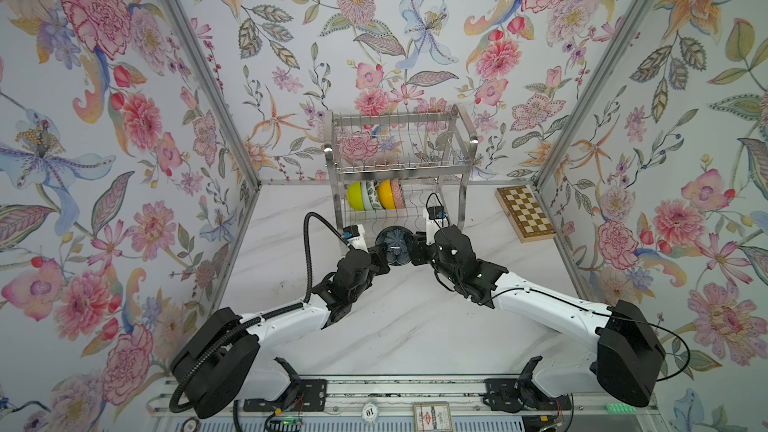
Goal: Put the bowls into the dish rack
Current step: 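Grasp the bowl rim with the left gripper while the right gripper holds it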
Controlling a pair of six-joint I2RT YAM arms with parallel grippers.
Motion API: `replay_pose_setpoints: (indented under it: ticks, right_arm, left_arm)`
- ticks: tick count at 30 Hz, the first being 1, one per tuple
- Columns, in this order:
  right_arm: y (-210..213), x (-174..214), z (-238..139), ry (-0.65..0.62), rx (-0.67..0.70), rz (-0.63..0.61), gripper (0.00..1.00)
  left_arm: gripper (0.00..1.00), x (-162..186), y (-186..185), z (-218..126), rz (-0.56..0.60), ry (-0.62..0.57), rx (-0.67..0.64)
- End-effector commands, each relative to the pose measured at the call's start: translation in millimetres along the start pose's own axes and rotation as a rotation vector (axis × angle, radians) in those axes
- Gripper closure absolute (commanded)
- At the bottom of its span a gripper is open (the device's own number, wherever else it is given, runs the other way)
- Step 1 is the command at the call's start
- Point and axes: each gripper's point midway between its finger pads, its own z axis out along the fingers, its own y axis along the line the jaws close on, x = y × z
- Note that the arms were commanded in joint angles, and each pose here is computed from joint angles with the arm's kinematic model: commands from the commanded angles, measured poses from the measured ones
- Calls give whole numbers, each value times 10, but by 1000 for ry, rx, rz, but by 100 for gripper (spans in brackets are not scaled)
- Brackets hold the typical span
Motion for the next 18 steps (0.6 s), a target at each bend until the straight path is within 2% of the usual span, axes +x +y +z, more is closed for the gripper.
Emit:
replay_pose_setpoints:
  ticks: [1, 4, 8, 9, 12, 15, 18]
  right_arm:
    - [52, -175, -25, -37, -7, 15, 48]
    - [37, -204, -48, -45, 1, 16, 35]
    - [-9, -278, -103, -66, 15, 39, 6]
    - [-24, -299, -122, -73, 15, 50, 2]
    - [-209, -363, -160, -104, 9, 184, 1]
    - [-575, -401, -182, -142, 0, 435, 1]
    - [-879, -423, -187, -154, 39, 645, 2]
  left_arm:
    - [100, -273, 72, -74, 24, -95, -43]
    - [100, -408, 193, -58, 16, -125, -75]
    - [100, -631, 328, -73, 22, -197, -139]
    - [100, -679, 351, -84, 26, -215, -157]
    - [100, -826, 336, -128, 80, -279, -170]
    - [100, -922, 344, -171, 139, -330, -190]
    - [100, -937, 325, -142, 262, -344, -201]
